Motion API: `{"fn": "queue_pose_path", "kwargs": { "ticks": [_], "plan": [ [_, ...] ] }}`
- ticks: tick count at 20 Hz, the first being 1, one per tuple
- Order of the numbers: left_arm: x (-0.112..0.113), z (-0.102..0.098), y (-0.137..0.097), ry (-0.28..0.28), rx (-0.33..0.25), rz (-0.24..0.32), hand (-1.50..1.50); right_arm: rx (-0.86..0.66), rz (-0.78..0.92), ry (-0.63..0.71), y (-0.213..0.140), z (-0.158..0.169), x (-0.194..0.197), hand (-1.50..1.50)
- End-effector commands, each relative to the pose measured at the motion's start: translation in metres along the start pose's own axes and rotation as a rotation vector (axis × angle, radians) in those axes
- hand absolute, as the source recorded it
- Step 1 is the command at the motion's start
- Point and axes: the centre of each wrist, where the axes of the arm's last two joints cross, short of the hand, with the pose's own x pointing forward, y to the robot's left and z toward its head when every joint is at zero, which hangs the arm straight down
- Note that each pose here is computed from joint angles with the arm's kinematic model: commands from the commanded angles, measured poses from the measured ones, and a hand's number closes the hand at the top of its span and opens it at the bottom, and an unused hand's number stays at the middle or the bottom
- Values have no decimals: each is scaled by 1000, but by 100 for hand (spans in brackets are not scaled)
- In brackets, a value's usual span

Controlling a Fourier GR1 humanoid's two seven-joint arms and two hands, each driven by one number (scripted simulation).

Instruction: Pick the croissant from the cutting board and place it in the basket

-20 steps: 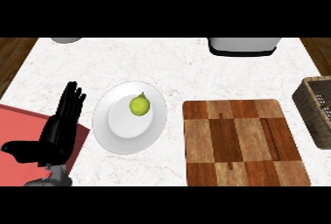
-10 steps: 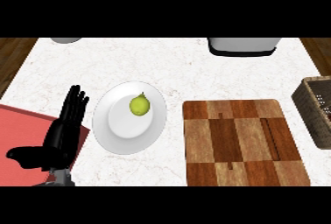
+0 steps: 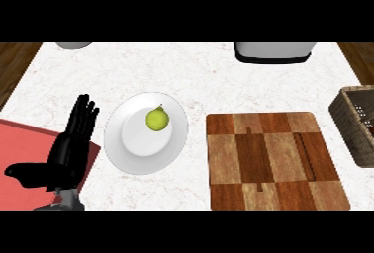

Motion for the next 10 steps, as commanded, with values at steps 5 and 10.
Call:
{"fn": "queue_pose_path", "kwargs": {
  "ticks": [5,10],
  "plan": [
    [-17,7,-2,-6,-7,-4,0,-160,13,52,-62,-3,-3,-150],
    [6,-9,12,-9,12,6,0,-251,-120,136,-94,12,-16,-150]
  ]
}}
